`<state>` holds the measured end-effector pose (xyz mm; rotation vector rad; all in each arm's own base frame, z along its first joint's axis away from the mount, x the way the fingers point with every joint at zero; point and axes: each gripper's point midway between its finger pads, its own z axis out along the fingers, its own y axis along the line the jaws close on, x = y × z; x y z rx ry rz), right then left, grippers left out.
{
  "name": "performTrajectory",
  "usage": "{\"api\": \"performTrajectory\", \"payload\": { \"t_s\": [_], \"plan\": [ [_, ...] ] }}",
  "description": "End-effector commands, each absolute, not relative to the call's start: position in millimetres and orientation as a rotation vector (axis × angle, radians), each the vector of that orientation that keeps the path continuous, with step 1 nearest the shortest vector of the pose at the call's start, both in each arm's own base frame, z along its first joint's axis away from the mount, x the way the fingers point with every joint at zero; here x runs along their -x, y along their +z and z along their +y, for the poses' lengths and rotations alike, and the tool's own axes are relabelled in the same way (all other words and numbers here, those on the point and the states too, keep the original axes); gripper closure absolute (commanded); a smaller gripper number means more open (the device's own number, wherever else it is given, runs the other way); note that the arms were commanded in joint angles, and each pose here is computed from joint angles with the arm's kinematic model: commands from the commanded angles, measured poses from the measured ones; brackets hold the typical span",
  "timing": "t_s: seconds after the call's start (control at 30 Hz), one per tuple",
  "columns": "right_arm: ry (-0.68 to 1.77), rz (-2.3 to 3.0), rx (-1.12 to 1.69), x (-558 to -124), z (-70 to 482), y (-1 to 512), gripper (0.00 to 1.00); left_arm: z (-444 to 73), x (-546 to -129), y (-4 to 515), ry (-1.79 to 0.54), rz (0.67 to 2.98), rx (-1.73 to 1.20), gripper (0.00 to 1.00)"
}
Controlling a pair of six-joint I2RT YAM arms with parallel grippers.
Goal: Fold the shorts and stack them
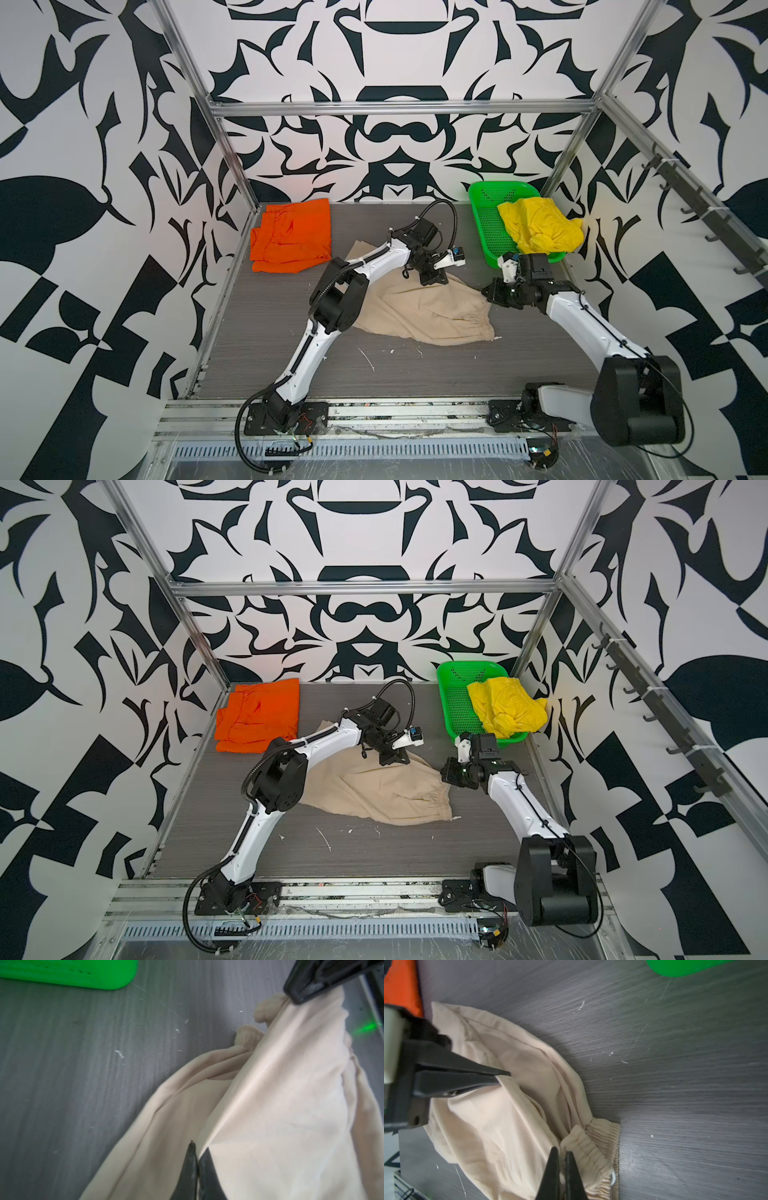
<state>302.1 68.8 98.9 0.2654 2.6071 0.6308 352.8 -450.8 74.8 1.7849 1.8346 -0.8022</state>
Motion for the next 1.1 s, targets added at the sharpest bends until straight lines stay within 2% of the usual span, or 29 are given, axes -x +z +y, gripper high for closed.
{"api": "performTrajectory", "payload": {
  "t_s": [0.0, 0.03, 0.17, 0.23, 0.33, 0.43, 0.63, 0.7, 0.8, 0.9, 1.0, 1.07],
  "plan": [
    [0.580, 2.603, -0.376, -308.4, 59.9, 104.7, 0.98, -440.4, -386.1, 101.0, -0.665, 1.893, -1.633, 1.00],
    [0.573, 2.593, -0.389, -310.7, 58.6, 105.6, 0.91, -438.9, -390.0, 97.8, -0.645, 1.910, -1.617, 1.00],
    [0.492, 2.556, -0.399, -313.4, 48.2, 123.9, 0.53, -438.6, -394.5, 84.5, -0.634, 1.955, -1.603, 1.00],
    [0.444, 2.520, -0.397, -311.4, 42.1, 140.7, 0.45, -439.4, -396.5, 82.0, -0.637, 1.971, -1.586, 1.00],
    [0.430, 2.452, -0.390, -304.0, 42.3, 163.4, 0.44, -439.0, -398.7, 77.4, -0.632, 1.997, -1.568, 1.00],
    [0.482, 2.444, -0.338, -292.1, 62.3, 164.9, 0.45, -440.0, -400.4, 76.0, -0.629, 2.005, -1.560, 1.00],
    [0.668, 2.516, -0.219, -279.7, 132.1, 124.7, 0.47, -443.9, -404.0, 68.2, -0.644, 2.024, -1.544, 0.96],
    [0.710, 2.551, -0.267, -282.6, 140.6, 106.1, 0.47, -446.4, -405.2, 62.9, -0.652, 2.032, -1.535, 0.95],
    [0.640, 2.623, -0.370, -283.6, 133.1, 77.3, 0.47, -446.2, -412.9, 53.2, -0.622, 2.071, -1.496, 0.92],
    [0.479, 2.725, -0.481, -273.9, 112.1, 48.5, 0.48, -438.4, -429.0, 43.4, -0.515, 2.141, -1.419, 0.83],
    [0.432, 2.787, -0.501, -265.4, 106.3, 37.7, 0.48, -432.4, -436.3, 53.4, -0.463, 2.167, -1.358, 0.61],
    [0.435, 2.778, -0.464, -267.7, 107.3, 47.7, 0.47, -426.4, -440.0, 73.9, -0.437, 2.182, -1.292, 0.47]
  ]
}}
